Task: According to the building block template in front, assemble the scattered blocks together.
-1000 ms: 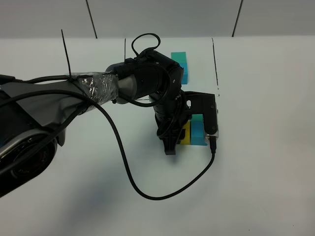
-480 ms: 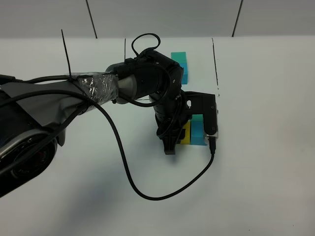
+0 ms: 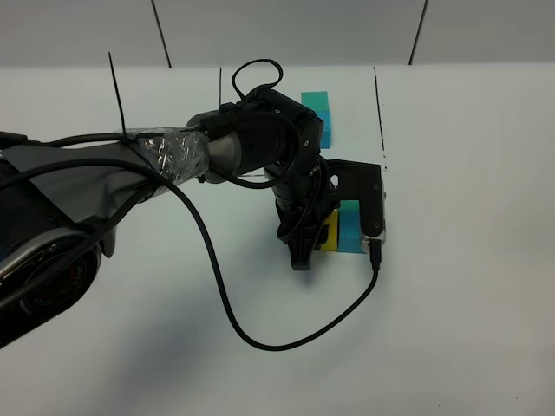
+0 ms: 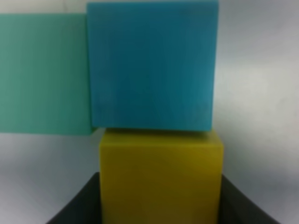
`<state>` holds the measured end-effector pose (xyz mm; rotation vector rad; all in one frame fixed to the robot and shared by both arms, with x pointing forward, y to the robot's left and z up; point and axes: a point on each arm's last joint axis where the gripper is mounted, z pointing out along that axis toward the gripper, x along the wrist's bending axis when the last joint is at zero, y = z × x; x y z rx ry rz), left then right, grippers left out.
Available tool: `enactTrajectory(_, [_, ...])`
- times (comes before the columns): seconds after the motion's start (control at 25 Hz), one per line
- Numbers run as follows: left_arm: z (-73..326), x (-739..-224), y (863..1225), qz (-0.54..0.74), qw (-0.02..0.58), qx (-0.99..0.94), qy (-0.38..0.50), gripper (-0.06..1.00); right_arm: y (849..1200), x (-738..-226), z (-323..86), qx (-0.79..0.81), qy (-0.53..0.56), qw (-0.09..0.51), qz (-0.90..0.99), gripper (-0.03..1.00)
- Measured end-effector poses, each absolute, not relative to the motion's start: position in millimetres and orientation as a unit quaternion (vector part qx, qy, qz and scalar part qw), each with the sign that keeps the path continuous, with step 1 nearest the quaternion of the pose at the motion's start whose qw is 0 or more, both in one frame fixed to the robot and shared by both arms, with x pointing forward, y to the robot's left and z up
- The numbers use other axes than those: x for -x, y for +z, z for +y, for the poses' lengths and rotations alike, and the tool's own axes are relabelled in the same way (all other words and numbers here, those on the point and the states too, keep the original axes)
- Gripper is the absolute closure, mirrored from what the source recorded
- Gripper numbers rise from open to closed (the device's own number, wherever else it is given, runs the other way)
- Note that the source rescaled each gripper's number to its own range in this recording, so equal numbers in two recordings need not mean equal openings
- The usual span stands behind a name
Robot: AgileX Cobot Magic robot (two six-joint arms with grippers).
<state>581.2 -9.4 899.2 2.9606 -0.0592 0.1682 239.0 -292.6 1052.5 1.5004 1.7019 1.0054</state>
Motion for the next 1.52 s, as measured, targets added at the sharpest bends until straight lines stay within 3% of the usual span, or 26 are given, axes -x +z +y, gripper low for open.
enactTrajectory(0.88, [-9.4,-581.2,899.2,-0.022,0.088,-0.994,0.057,0.93,1052.5,-239.0,-292.6,-0.572,0.383,0.324,0.649,0.27])
enactTrajectory(0.96, [-9.4,-581.2,899.2,-0.022,0.088,-0.994,0.057,0.86,1052.5,-239.0,-292.6,-0.572,0.383,0.324,0.649,0.27])
enactTrajectory(1.24, [-9.4,-581.2,898.1,-0.022,0.087,-0.994,0.056,0.44,1052.5,-239.0,-292.6,-0.572,0.383,0.324,0.649,0.27])
enactTrajectory(1.52, [-8.2,-580.0,898.7,-0.021,0.081,-0.995,0.05,0.37,1052.5,-239.0,-292.6,-0.572,0.383,0.324,0.649,0.27])
